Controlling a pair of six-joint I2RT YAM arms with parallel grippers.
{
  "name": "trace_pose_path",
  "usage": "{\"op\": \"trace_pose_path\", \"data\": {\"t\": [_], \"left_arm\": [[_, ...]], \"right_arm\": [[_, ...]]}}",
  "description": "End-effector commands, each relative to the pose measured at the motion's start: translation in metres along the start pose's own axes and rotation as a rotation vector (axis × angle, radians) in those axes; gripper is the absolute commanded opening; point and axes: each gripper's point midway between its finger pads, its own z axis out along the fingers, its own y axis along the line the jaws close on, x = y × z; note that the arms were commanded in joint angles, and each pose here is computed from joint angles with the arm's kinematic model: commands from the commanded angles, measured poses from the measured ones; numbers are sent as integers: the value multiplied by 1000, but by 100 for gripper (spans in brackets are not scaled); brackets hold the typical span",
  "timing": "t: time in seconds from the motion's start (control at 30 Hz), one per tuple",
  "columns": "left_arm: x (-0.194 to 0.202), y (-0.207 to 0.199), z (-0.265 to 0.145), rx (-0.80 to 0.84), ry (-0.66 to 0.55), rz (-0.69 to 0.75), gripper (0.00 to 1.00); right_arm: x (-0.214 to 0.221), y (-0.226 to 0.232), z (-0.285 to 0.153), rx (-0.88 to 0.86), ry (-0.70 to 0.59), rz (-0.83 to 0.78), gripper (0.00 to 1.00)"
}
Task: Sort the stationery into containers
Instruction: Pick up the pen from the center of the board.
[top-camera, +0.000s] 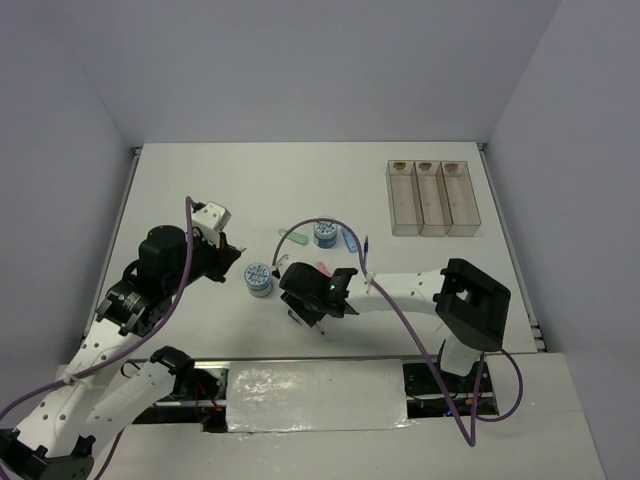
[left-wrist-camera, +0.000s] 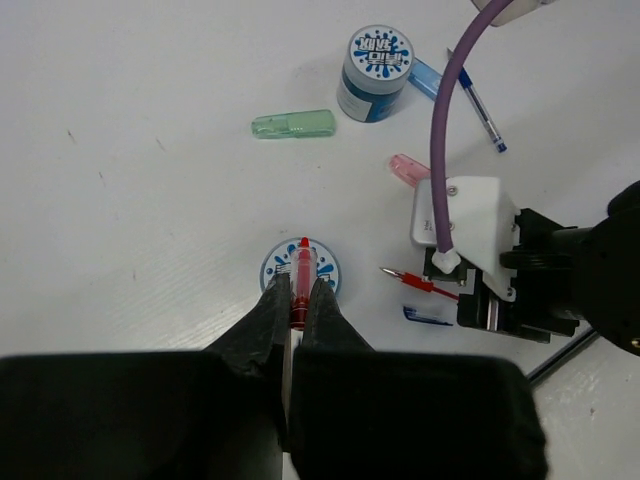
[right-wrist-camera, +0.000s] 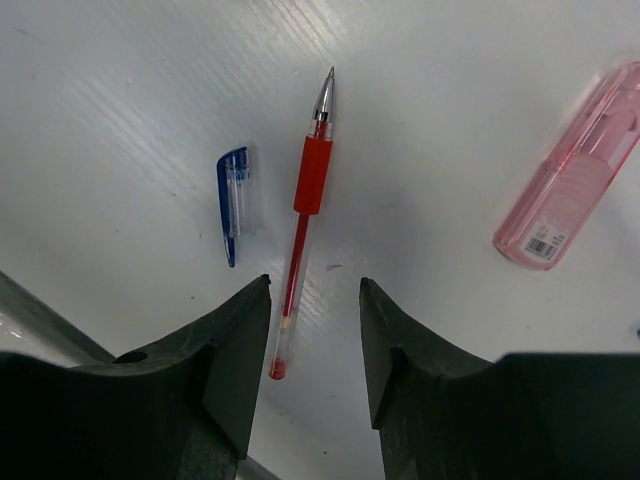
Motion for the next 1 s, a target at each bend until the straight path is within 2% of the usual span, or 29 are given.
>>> {"op": "trace_pose_path", "data": {"t": [0.0, 0.37, 0.63, 0.73, 0.8, 0.97], "left_arm": [[-14, -8, -1, 49, -64, 13, 0], [-16, -15, -4, 88, -81, 19, 0], [-17, -19, -4, 109, -86, 22, 0], [-17, -20, -3, 118, -81, 23, 0], [-17, -21, -3, 119, -79, 21, 0], [-19, -31, -5, 176, -91, 25, 0]], "right_arm": [[-11, 1, 1, -4, -11, -13, 48], [0, 6, 18, -44, 30, -3, 48], [24, -3, 24, -68, 101, 18, 38], [35, -4, 26, -65, 137, 11, 29], [41, -5, 28, -56, 157, 14, 0], [35, -19, 26, -4, 126, 65, 0]]}}
